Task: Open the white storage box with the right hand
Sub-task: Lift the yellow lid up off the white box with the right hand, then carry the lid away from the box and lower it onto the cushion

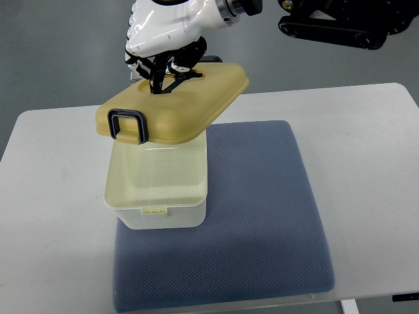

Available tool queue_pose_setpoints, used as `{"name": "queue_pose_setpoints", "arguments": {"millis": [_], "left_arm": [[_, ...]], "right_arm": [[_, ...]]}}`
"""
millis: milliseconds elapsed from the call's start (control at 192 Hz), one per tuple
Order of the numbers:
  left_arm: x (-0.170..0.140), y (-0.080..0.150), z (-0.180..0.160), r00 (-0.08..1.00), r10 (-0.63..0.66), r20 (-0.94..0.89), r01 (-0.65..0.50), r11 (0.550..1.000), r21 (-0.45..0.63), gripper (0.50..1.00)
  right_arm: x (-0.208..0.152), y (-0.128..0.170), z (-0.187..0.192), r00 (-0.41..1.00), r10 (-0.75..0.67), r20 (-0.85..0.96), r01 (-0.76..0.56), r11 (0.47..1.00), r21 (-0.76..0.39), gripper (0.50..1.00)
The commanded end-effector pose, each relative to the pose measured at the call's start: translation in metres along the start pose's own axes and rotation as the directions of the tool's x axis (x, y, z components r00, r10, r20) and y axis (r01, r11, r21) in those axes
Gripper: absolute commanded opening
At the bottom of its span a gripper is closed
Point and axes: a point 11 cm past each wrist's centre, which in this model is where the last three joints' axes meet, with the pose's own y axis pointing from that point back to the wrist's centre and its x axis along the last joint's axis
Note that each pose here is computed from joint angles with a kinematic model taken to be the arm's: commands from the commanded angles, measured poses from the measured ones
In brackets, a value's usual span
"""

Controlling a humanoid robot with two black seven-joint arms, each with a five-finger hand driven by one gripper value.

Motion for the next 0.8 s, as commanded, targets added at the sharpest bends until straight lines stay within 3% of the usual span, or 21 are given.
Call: {"name": "queue_pose_setpoints", "arguments": {"millis": [0, 313, 381, 412, 793], "left_arm": [[0.000, 0.000, 0.000, 1.000, 0.000, 0.000, 0.000, 1.000, 0.000, 1.000], [0.000, 0.000, 0.000, 1.000, 0.000, 0.000, 0.000, 1.000, 0.000, 1.000], [0.000, 0.000, 0.000, 1.000, 0.000, 0.000, 0.000, 1.000, 0.000, 1.000], [0.000, 0.000, 0.000, 1.000, 0.000, 0.000, 0.000, 1.000, 0.000, 1.000], [0.000, 0.000, 0.000, 1.000, 0.000, 0.000, 0.000, 1.000, 0.000, 1.000]], "right_arm": [[-0.015, 0.020, 0.015, 0.999, -0.001, 0.038, 0.003, 0.999, -0.051, 0.500], [-0.088, 0.067, 0.036, 0.977, -0.010, 0.211, 0.043, 0.987, -0.152, 0.500], [-0.090, 0.068, 0.036, 0.976, -0.011, 0.216, 0.045, 0.987, -0.154, 0.500], [-0.113, 0.076, 0.036, 0.966, -0.017, 0.259, 0.063, 0.984, -0.169, 0.500], [-0.187, 0.099, 0.021, 0.932, -0.087, 0.353, 0.155, 0.973, -0.171, 0.500]]}}
